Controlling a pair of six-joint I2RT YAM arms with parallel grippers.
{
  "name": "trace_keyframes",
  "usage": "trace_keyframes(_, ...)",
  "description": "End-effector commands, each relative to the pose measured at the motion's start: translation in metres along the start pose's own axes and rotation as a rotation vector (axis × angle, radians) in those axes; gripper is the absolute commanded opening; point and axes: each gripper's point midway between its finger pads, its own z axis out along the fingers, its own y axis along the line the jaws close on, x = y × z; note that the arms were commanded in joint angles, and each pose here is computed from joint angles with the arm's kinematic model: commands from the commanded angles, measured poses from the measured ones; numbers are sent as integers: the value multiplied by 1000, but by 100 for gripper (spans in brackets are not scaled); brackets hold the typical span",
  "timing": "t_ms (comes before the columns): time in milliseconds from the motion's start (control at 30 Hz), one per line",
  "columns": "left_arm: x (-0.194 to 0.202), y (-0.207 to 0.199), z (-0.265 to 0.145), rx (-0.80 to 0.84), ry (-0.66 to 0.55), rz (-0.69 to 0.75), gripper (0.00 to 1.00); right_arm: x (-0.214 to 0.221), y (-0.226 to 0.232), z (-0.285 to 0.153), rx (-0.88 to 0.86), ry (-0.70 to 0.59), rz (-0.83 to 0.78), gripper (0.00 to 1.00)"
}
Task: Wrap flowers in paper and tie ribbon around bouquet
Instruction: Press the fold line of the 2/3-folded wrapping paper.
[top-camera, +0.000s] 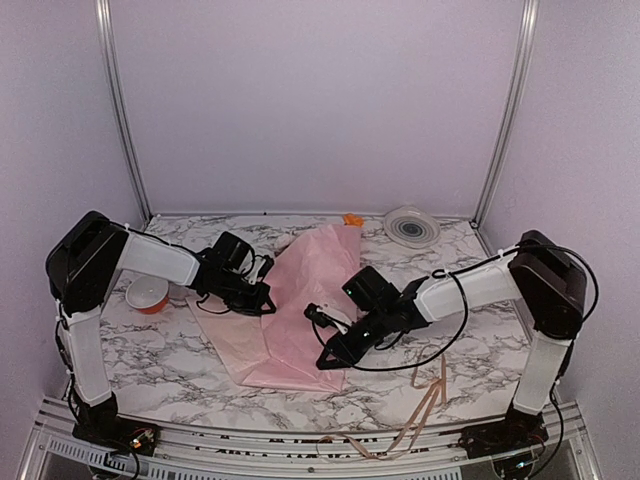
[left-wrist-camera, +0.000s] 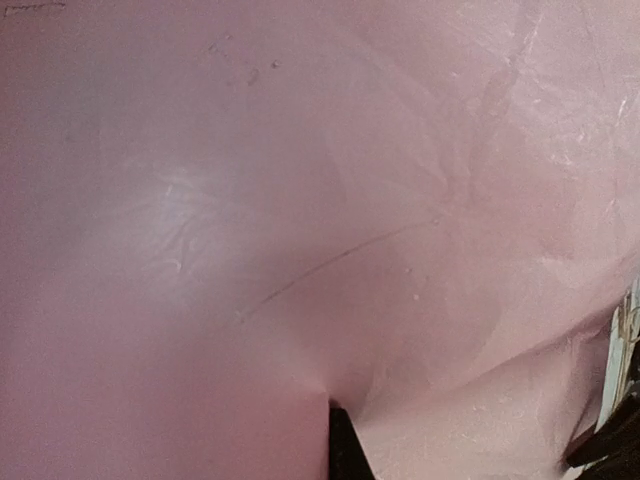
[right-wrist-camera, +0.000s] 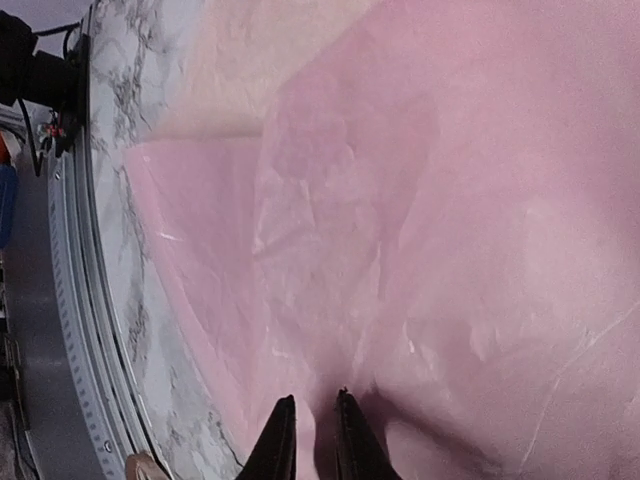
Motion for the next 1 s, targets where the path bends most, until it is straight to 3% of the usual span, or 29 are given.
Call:
trace_keyframes(0, -3, 22, -12, -87, -12, -28, 0, 41, -14, 8, 18, 100, 31, 13)
trace_keyframes(167, -4, 27, -12, -99, -15, -29, 0, 77, -23, 12, 55, 178, 56, 10)
trace_keyframes(333, 0, 27, -13, -99, -11, -28, 0, 80, -9, -9, 49, 187, 21, 9)
trace_keyframes(467, 1, 26, -13, -91, -9, -32, 0, 40, 12, -24, 8, 127, -54, 9)
trace_keyframes(600, -1, 24, -13, -85, -16, -34, 0, -24, 40, -28, -95, -26, -122, 9)
trace_keyframes(700, -2, 24, -13, -81, -20, -38, 0, -50, 35, -16, -93, -82, -118, 10)
trace_keyframes(900, -5, 25, -14, -91, -32, -33, 0, -30, 4, 28, -21, 35, -101, 8)
trace_keyframes(933, -7, 26, -15, -99, -39, -30, 3, -21, -3, 33, 5, 66, -88, 7)
trace_keyframes(967, -9, 26, -18, -109, -49, -27, 11, -9, -12, 39, 30, 103, -70, 7)
